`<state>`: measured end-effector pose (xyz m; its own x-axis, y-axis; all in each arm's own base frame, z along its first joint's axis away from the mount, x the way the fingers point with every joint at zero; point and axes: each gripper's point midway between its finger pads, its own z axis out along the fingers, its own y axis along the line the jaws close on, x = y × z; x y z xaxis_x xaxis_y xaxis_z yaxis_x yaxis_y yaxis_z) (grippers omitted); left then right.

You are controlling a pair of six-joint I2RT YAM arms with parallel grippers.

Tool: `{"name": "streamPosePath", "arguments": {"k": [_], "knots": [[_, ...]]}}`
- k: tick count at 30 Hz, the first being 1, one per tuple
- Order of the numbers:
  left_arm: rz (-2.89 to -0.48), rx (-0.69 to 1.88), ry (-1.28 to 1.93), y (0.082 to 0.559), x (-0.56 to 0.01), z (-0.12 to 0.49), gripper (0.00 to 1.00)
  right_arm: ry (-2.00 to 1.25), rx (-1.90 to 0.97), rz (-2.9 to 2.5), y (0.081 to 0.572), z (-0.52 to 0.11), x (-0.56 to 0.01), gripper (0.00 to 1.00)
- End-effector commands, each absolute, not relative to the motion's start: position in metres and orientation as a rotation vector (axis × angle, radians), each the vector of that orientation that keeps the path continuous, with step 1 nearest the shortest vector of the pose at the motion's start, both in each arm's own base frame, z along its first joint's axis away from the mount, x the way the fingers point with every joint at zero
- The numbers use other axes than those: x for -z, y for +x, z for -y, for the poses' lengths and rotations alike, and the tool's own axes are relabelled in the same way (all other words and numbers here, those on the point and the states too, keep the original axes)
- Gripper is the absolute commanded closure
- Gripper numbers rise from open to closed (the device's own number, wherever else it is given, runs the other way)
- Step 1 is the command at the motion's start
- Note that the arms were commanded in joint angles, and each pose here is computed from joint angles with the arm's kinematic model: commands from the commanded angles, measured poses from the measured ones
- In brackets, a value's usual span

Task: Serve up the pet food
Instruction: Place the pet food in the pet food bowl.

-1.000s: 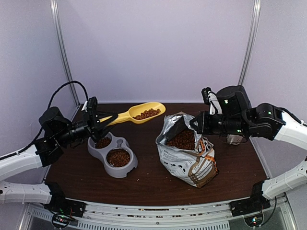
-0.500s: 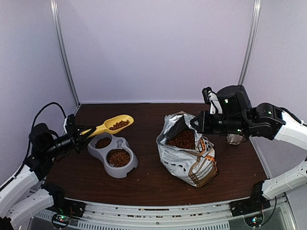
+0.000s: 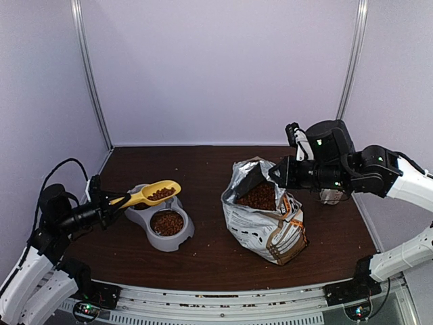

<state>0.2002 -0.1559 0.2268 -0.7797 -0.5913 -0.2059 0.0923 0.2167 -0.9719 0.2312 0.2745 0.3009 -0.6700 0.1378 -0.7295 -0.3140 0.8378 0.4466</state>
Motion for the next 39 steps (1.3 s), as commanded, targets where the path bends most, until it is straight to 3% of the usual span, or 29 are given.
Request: {"name": "streamPosePath", "arguments": {"k": [1,39], "knots": [[-1.934,1.558,-0.427,0.197,-0.231,0.151,1.00,-0.114,-0.643,-2.216,0.234,-0.262,-0.293,1.00],[-2.227,1.137,-0.321,0.179,-0.225,0.128,1.00,-0.107,-0.642,-2.222,0.235,-0.262,-0.290,1.00]]}}
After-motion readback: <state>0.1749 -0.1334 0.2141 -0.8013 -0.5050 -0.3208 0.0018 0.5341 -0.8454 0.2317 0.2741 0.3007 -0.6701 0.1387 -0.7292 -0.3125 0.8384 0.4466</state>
